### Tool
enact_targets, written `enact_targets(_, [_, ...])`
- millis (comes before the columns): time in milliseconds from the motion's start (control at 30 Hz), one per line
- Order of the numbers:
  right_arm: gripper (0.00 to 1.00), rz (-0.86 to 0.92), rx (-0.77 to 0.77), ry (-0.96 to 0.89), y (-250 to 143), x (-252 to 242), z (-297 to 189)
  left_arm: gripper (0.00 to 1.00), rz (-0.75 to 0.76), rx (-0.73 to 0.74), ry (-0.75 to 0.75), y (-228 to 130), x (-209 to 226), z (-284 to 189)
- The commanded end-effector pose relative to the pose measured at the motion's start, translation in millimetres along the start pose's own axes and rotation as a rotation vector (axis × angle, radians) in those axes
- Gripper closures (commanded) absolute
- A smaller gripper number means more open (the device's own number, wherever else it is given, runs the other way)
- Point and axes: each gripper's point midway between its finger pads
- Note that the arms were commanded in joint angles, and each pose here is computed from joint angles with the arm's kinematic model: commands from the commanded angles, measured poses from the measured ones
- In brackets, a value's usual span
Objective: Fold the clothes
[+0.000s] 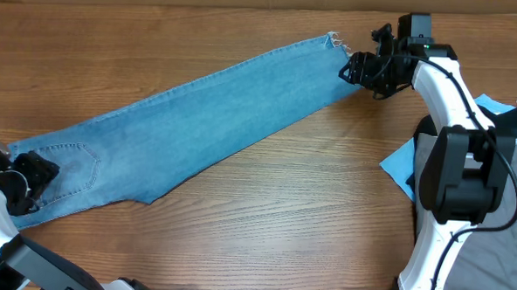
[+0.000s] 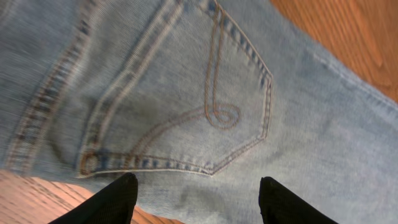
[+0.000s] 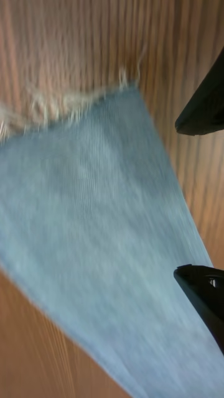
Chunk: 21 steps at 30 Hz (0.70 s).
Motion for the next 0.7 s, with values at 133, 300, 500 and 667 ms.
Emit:
enact_targets(133, [0.27,-0.058,-0.17,-0.154,33.0,14.6,-41.8,0.35,-0.003,-0.039,0.035,17.3,0.1,-17.0])
enact_targets(300, [0.19,-0.09,-0.243,-0.261,55.2,-18.5,-26.4,0.36,0.016,-0.001,-0.016,8.0,-16.6,-14.1])
enact_targets(500, [0.19,-0.087,-0.26,-0.203,64.4,-39.0,13.8,0.35,0.14,0.065,-0.044,-11.0,-42.5,-7.8])
enact_targets(667, [0.19,-0.094,-0.231,-0.131,57.2,-41.3,49.0,0.34,0.212,0.092,-0.062,-21.5,-63.2,-3.0])
Point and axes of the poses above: each gripper's point midway between its finger pads, its own z axis out along the fingers, its own x axis along the line the jaws close on, y = z × x
